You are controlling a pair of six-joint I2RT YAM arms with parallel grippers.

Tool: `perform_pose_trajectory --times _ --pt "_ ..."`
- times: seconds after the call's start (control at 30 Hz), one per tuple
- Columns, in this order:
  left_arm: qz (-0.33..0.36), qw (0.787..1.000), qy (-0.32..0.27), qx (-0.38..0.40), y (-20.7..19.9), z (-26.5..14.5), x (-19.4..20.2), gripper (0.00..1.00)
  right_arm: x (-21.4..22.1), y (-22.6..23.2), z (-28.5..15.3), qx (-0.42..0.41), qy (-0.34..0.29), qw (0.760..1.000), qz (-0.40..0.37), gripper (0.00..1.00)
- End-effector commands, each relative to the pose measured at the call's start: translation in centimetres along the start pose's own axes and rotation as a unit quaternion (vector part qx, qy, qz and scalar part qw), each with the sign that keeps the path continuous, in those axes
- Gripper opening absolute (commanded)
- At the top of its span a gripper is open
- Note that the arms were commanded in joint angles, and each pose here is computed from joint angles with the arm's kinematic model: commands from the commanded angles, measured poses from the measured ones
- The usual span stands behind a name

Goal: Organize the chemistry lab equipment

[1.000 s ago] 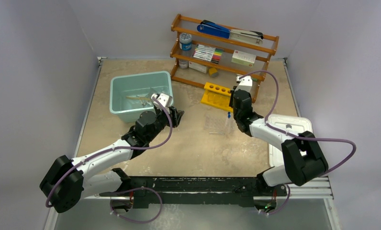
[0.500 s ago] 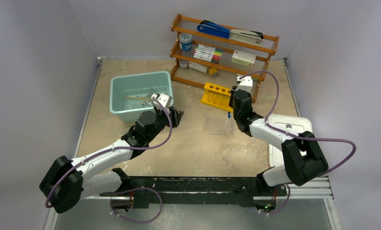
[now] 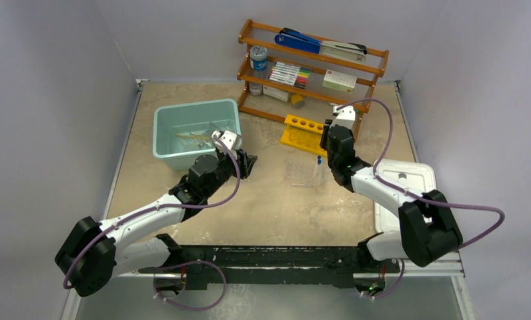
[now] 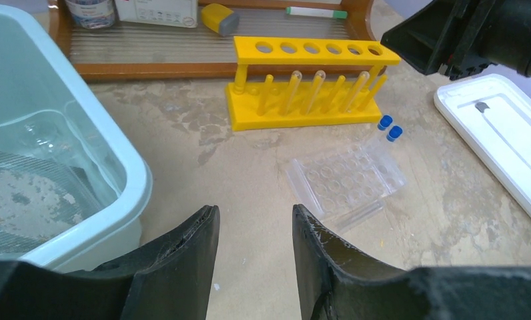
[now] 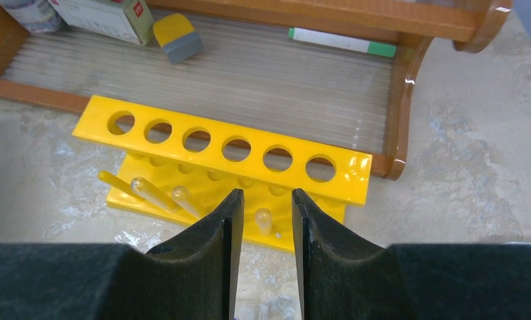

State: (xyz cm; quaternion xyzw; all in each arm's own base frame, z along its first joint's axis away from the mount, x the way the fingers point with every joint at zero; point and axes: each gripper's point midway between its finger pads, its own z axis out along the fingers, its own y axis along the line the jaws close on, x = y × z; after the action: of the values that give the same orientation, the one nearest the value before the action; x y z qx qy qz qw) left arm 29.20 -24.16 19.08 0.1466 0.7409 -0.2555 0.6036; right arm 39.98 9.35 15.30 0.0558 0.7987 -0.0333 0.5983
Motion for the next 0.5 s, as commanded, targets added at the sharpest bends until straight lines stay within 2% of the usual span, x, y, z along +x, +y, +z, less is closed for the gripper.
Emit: perform_pose_trajectory --times 0.0,0.17,0.27,0.37,0.47 --pt "-0.005 0.998 -0.014 0.062 -2.9 0.3 -1.3 0.43 -3.1 -0.5 -1.5 -0.002 -0.039 0.999 0.030 0.35" --pt "0.047 0.992 -0.002 0.117 -9.5 -0.3 0.9 0.40 -4.0 -0.2 -2.3 -0.015 -0.043 0.998 0.052 0.35" --pt "0.062 0.983 0.040 0.166 -13.0 0.8 3.6 0.40 -4.5 -0.1 -2.6 -0.022 -0.045 0.997 0.057 0.35" --pt "0.069 0.975 0.090 0.193 -14.5 2.1 6.8 0.40 -5.1 -0.3 -3.0 -0.020 -0.046 0.997 0.057 0.35" --pt "0.064 0.973 0.112 0.190 -14.7 3.2 9.1 0.40 -5.4 -0.7 -3.5 -0.018 -0.051 0.997 0.054 0.35"
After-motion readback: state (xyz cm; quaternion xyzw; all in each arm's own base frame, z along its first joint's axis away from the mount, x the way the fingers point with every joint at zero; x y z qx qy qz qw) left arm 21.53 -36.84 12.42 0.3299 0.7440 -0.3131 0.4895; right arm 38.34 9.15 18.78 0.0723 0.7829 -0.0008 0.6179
